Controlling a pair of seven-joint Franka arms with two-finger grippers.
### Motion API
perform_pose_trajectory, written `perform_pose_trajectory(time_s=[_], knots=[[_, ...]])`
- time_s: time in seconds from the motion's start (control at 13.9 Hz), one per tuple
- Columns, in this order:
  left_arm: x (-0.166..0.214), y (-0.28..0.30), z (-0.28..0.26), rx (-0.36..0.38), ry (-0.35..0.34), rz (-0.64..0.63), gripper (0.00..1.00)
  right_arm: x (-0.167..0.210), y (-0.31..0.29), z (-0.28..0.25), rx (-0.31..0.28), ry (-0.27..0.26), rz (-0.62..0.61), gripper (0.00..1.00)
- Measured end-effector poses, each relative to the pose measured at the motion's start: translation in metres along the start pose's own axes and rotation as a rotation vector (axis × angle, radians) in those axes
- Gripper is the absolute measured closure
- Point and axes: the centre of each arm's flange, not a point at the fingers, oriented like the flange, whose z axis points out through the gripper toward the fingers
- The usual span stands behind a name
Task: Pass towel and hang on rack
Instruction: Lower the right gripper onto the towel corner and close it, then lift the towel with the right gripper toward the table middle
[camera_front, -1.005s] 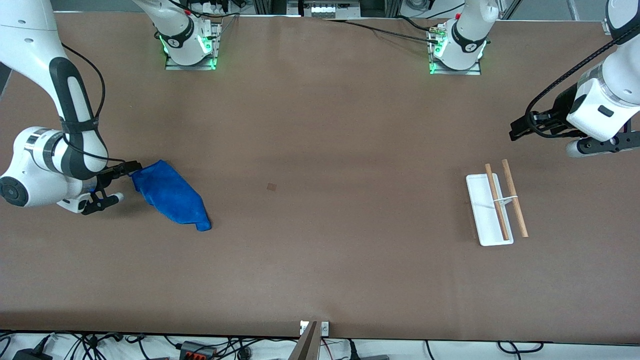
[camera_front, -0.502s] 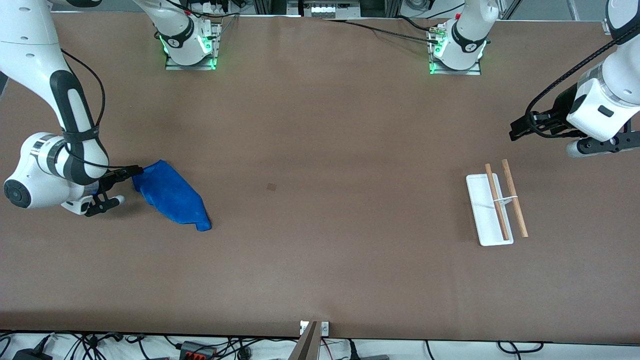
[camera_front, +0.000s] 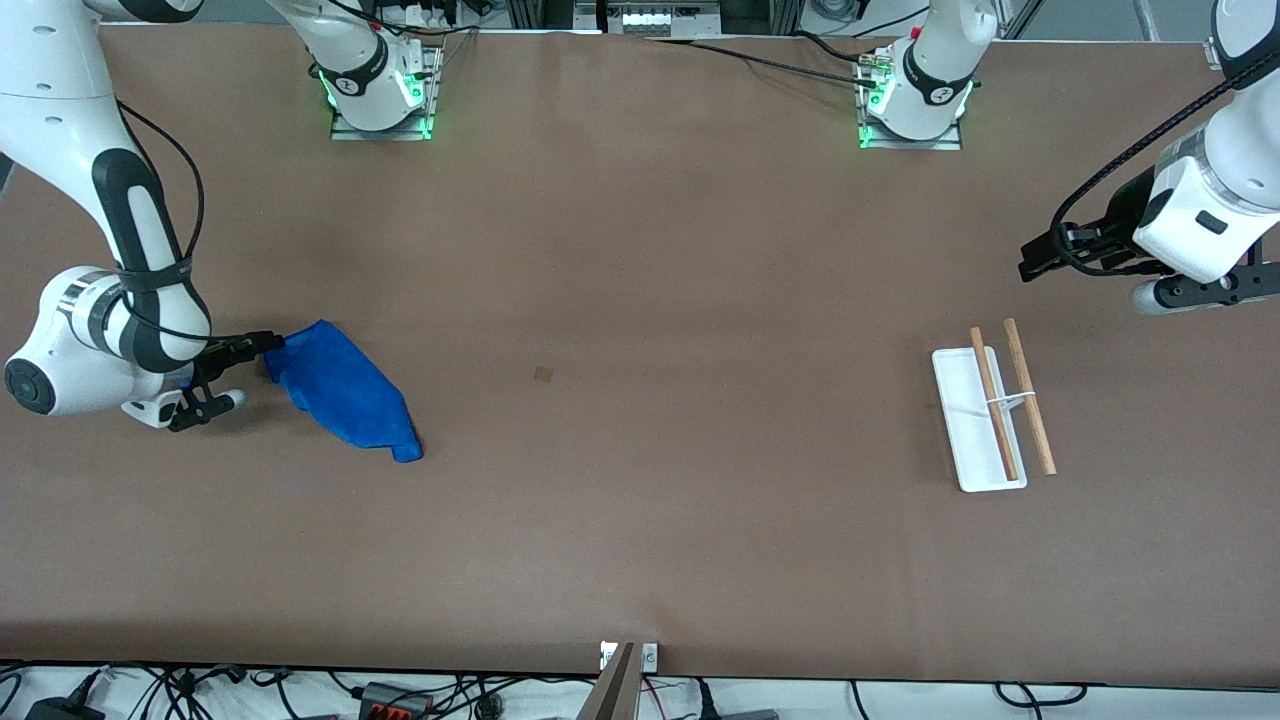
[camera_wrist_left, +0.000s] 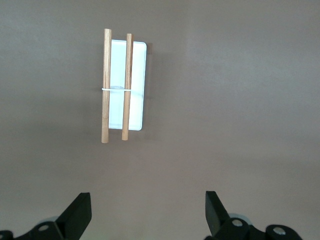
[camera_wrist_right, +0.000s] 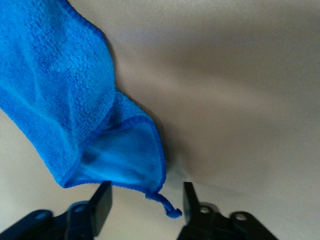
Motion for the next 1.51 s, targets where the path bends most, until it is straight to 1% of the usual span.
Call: perform_pose_trajectory(time_s=[0.07, 0.14, 0.22, 0.29, 0.36, 0.43, 0.5, 0.57, 0.72, 0.79, 0.93, 1.0, 1.08, 1.15, 1.36, 1.51], knots=[[0.0, 0.0, 0.0, 0.0, 0.0, 0.0, 0.0, 0.0, 0.001, 0.003, 0.003, -0.003, 0.001, 0.37], [0.0, 0.0, 0.0, 0.0, 0.0, 0.0, 0.0, 0.0, 0.001, 0.003, 0.003, -0.003, 0.001, 0.41], [0.0, 0.0, 0.0, 0.0, 0.0, 0.0, 0.0, 0.0, 0.001, 0.003, 0.003, -0.003, 0.002, 0.41], [0.0, 0.0, 0.0, 0.0, 0.0, 0.0, 0.0, 0.0, 0.002, 0.002, 0.003, -0.002, 0.001, 0.44], [0.0, 0.0, 0.0, 0.0, 0.0, 0.0, 0.0, 0.0, 0.002, 0.002, 0.003, -0.002, -0.002, 0.44], [0.0, 0.0, 0.0, 0.0, 0.0, 0.0, 0.0, 0.0, 0.002, 0.002, 0.003, -0.002, -0.005, 0.52], [0.0, 0.0, 0.0, 0.0, 0.0, 0.0, 0.0, -0.001, 0.002, 0.003, 0.004, -0.003, -0.007, 0.63], [0.0, 0.0, 0.0, 0.0, 0.0, 0.0, 0.0, -0.001, 0.003, 0.003, 0.005, -0.003, -0.015, 0.63], [0.0, 0.0, 0.0, 0.0, 0.0, 0.0, 0.0, -0.001, 0.004, 0.004, 0.008, -0.005, -0.038, 0.78], [0.0, 0.0, 0.0, 0.0, 0.0, 0.0, 0.0, -0.002, 0.004, 0.005, 0.008, -0.006, -0.05, 0.78], [0.0, 0.0, 0.0, 0.0, 0.0, 0.0, 0.0, -0.002, 0.005, 0.005, 0.01, -0.006, -0.083, 0.91], [0.0, 0.0, 0.0, 0.0, 0.0, 0.0, 0.0, -0.002, 0.005, 0.006, 0.01, -0.006, -0.1, 0.91], [0.0, 0.0, 0.0, 0.0, 0.0, 0.0, 0.0, -0.002, 0.004, 0.006, 0.01, -0.006, -0.114, 0.96], [0.0, 0.0, 0.0, 0.0, 0.0, 0.0, 0.0, -0.001, 0.004, 0.005, 0.009, -0.005, -0.124, 0.98], [0.0, 0.0, 0.0, 0.0, 0.0, 0.0, 0.0, 0.005, -0.008, -0.009, 0.009, -0.004, -0.17, 0.98], [0.0, 0.0, 0.0, 0.0, 0.0, 0.0, 0.0, 0.012, -0.033, -0.043, -0.005, -0.001, -0.213, 0.98]])
